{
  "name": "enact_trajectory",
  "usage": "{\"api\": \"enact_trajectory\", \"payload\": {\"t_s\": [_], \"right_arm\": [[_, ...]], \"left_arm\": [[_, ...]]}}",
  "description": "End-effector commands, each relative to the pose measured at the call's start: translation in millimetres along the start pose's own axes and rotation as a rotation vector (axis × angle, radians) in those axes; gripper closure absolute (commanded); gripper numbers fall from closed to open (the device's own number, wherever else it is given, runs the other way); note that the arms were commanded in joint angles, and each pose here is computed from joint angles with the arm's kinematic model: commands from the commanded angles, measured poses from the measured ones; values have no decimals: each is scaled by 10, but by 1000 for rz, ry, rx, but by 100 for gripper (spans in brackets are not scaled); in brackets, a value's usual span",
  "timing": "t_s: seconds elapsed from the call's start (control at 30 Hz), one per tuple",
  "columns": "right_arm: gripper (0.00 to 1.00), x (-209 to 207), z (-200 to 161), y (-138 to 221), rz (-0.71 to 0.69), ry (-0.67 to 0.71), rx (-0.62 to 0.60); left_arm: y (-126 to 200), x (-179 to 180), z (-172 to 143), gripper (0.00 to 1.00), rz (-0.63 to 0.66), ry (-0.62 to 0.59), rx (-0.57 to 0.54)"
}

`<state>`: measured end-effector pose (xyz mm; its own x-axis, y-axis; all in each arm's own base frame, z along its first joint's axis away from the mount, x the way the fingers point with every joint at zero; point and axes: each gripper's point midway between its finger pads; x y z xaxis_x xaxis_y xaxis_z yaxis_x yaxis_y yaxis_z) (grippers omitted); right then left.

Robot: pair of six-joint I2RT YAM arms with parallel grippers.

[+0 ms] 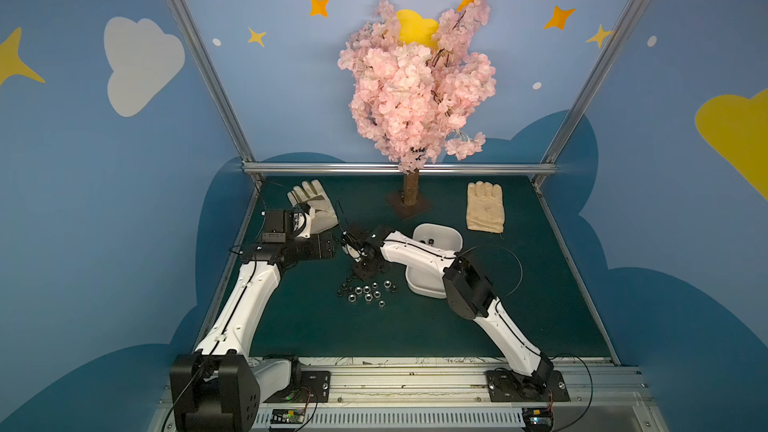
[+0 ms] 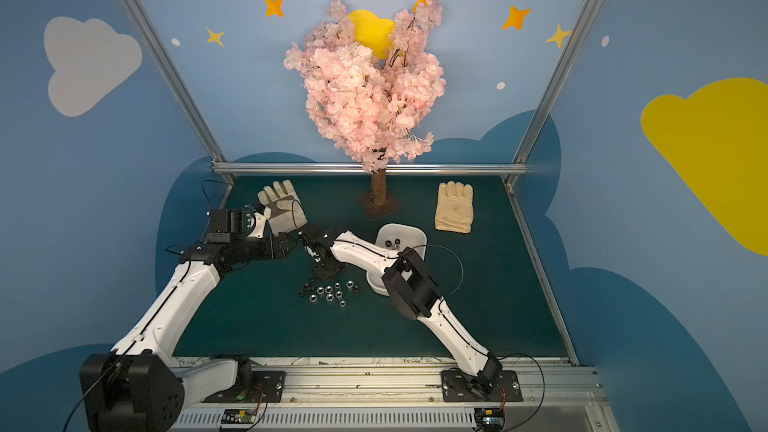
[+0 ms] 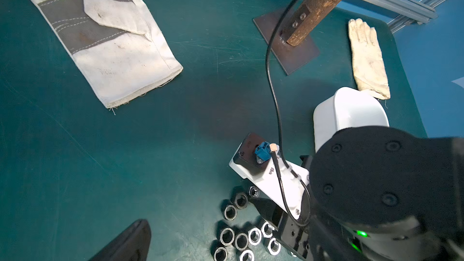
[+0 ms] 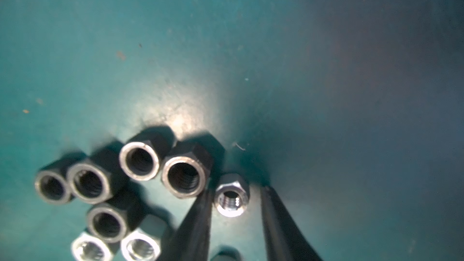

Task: Put the nuts on the desktop into the storage box
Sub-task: Pick up the nut from the center of the board.

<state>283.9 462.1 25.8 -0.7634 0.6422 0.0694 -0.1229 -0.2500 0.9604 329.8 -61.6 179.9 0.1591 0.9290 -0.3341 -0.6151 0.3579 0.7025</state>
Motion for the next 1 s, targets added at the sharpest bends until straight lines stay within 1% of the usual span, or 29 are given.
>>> {"api": "enact_trajectory", "payload": {"t_s": [0.0, 0.07, 0.13, 0.23, 0.33, 0.57, 0.67, 0.77, 0.97], "right_arm": [[77, 74, 21, -82, 26, 7, -8], [84, 59, 29, -69, 21, 3, -12], [87, 30, 24, -32, 9, -3, -18], [88, -62, 22, 77, -12, -24, -52], [88, -201, 51, 277, -3, -89, -108], [88, -652, 46, 860, -31, -232, -262], [88, -906, -62, 1060, -53, -287, -289], [88, -1201, -242, 1196, -96, -345, -284], [87, -1685, -706, 1209, -150, -469, -217]], "left_arm": [[42, -5, -5, 0, 4, -10, -14], [47, -7, -3, 0, 5, -11, -16], [49, -3, -6, 0, 7, -11, -16], [49, -1, -2, 0, 8, -10, -18], [55, -2, 5, 0, 9, -10, -22], [77, 14, 13, 0, 24, -11, -33], [76, 12, 17, 0, 21, -10, -35], [64, 4, 14, 0, 15, -9, -30], [49, -3, 8, 0, 9, -6, -26]]}}
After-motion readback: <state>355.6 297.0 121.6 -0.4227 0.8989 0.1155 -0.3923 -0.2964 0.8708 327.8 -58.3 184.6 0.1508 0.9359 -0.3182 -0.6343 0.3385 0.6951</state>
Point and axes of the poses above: each gripper's point midway between its finger pads, its own y axis back along the fingers, its own x axis along the line the jaws close on, z = x × y, and after that the axes turned 2 degrees about -y, right-handed
